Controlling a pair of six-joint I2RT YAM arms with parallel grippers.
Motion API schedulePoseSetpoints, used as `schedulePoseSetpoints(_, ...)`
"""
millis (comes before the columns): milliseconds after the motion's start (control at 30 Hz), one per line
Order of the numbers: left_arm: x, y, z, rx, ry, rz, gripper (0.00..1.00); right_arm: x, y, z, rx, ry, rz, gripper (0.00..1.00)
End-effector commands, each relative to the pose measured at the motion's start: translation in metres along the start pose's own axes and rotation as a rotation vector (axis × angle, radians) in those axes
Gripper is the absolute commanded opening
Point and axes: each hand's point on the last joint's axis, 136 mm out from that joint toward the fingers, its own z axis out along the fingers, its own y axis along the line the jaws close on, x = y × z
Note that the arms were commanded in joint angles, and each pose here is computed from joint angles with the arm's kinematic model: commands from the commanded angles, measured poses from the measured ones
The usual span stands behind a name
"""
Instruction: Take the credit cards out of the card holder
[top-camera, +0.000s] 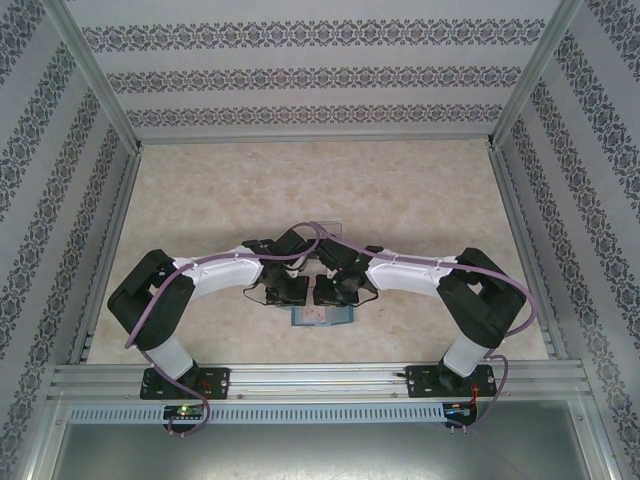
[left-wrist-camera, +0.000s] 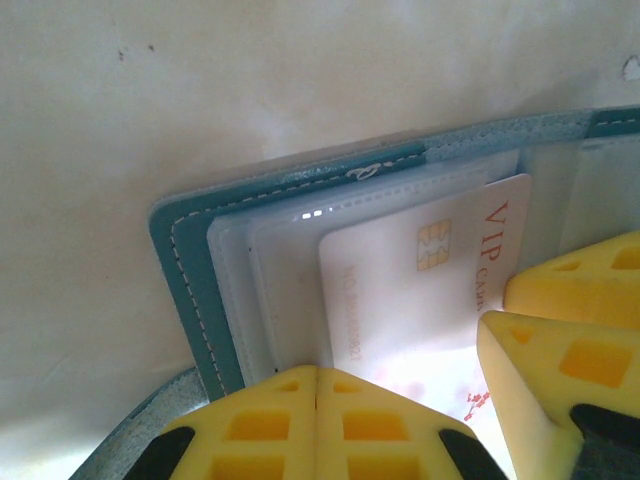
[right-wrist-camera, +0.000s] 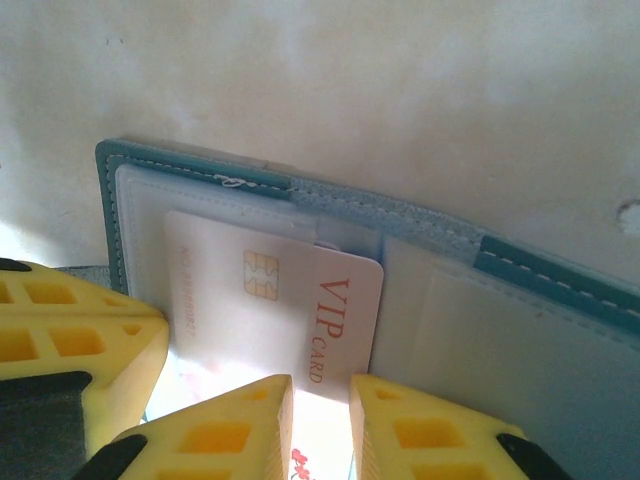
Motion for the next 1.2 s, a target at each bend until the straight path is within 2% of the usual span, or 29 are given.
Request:
schedulePoseSetpoints(0,0.006,0.008,0.006,-0.044,0.02,0.017,0.07,-0.006,-0.008,-0.002,0.036,-0.019,-0.009,0.24)
schedulePoseSetpoints(633,0.0,-0.004,-0.008,-0.017,-0.01,0.023,0.07,-0.007,0.003,-0.021,-0.033,-0.052,0.0,0.24)
schedulePoseSetpoints(867,-0.001,-0.017,-0.006,0.053,-0.003,0.01,0.07,-0.003,-0.008,-0.01,-0.019,-0.026,0.019,0.24)
schedulePoseSetpoints(1167,0.002,-0.012,0.004,0.038,0.023,0.005,0.07,0.0,-0.016,0.004,-0.02,0.006,0.037,0.24)
